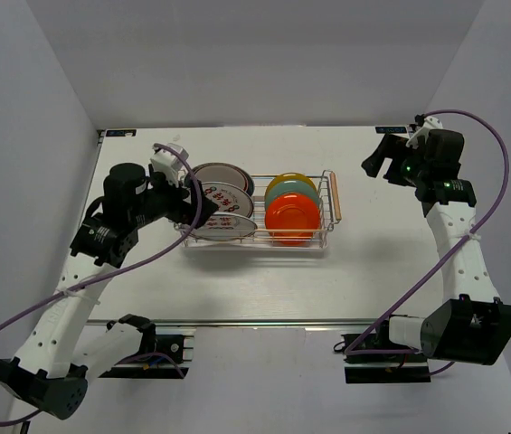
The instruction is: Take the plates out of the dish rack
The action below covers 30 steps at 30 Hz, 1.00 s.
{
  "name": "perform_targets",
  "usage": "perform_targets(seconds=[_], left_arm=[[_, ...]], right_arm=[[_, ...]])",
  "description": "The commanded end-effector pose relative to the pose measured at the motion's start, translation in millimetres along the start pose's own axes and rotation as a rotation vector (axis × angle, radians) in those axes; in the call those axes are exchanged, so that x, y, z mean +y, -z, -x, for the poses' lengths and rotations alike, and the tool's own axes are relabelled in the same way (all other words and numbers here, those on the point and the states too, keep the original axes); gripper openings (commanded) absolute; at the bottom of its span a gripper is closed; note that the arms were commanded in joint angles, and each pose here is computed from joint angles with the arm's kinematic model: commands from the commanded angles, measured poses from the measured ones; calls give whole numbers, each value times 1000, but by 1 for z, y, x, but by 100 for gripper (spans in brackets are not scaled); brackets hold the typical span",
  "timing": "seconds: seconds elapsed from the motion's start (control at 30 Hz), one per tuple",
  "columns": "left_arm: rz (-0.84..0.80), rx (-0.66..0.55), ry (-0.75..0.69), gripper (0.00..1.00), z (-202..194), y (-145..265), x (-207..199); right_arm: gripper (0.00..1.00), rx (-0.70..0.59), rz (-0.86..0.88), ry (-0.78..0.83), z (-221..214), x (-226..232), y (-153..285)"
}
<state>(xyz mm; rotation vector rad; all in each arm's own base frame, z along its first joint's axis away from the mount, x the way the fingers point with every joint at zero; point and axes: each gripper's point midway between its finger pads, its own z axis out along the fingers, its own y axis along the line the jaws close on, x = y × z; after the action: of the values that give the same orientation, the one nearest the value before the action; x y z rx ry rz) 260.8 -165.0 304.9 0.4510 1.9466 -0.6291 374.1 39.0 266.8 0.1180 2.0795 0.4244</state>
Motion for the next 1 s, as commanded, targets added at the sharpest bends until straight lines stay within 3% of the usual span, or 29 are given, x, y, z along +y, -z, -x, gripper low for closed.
perform_targets(seconds=[0.0, 0.3, 0.37, 0.77, 0.97], left_arm=[[-175, 1, -125, 98, -4, -1, -25], [-171, 22, -327, 98, 3, -30, -6], [-243, 28, -379, 98, -2, -29, -16], [-202, 104, -377, 98, -45, -41, -3], [-163, 151, -352, 97, -59, -57, 8]], right_arm=[[89, -78, 41, 55, 21, 11, 9], [89, -24, 101, 131, 17, 16, 2], [89, 3, 109, 130, 14, 15, -4], [89, 69, 85, 138, 12, 4, -24], [89, 94, 153, 129, 9, 16, -25]])
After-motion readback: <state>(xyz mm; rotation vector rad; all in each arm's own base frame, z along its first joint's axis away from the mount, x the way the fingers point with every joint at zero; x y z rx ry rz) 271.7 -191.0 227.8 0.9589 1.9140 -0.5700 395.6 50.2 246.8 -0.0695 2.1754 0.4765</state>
